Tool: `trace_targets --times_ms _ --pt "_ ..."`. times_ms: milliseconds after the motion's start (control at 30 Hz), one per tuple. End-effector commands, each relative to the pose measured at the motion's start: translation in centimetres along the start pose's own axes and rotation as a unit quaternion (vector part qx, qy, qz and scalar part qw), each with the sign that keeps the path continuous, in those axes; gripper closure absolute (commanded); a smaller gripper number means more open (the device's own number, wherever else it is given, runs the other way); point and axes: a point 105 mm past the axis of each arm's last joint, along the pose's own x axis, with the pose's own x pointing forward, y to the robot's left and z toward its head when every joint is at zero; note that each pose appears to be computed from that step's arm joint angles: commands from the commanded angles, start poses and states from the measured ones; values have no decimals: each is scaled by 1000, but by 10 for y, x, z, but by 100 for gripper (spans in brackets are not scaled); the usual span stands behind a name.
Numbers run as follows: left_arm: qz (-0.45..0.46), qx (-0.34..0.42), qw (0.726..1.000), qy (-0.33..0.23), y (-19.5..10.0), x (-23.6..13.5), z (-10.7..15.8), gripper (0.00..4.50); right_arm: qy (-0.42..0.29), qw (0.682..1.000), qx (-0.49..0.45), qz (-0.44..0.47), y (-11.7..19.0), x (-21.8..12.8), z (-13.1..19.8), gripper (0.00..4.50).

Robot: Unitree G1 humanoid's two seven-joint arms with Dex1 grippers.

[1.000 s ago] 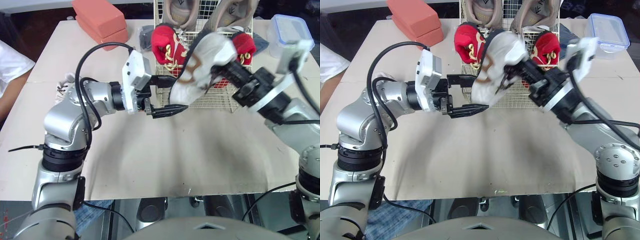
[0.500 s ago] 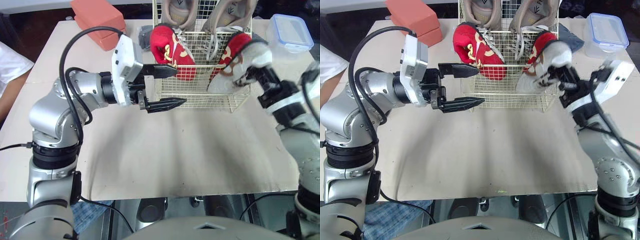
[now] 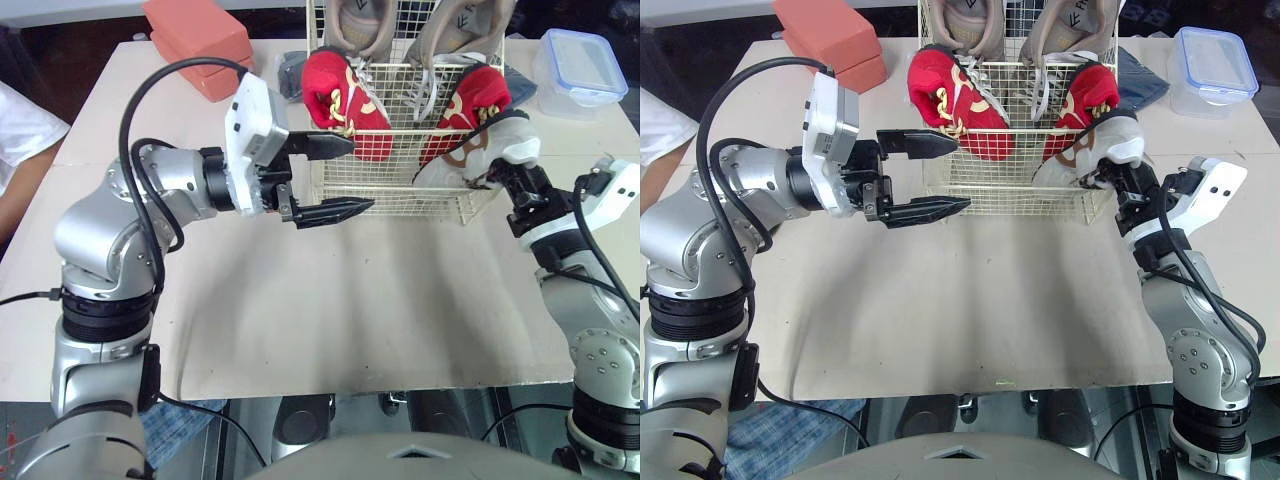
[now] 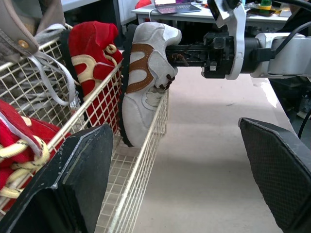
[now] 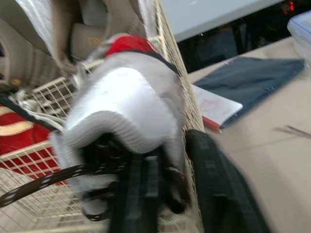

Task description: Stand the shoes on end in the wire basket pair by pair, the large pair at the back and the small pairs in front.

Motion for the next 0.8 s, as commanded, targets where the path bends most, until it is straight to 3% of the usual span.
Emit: trace_targets --times_ms 33,67,133,167,600,800 --pt "16 22 1000 -2 1 -7 6 0 -26 1000 -9 4 -3 -3 15 166" --pt "17 22 1000 -2 1 -7 6 0 -30 999 -17 8 -2 -3 17 131" --pt "17 21 1000 -2 1 -7 5 0 -41 999 -26 22 1 -3 23 20" --pt "17 21 1000 -3 1 -7 5 0 -45 998 -27 31 3 -3 26 4" --pt "34 17 999 5 7 -13 -2 0 39 991 -101 82 -22 -27 28 4" --pt "71 15 997 23 21 -33 -10 0 93 970 -128 183 -13 -49 31 4"
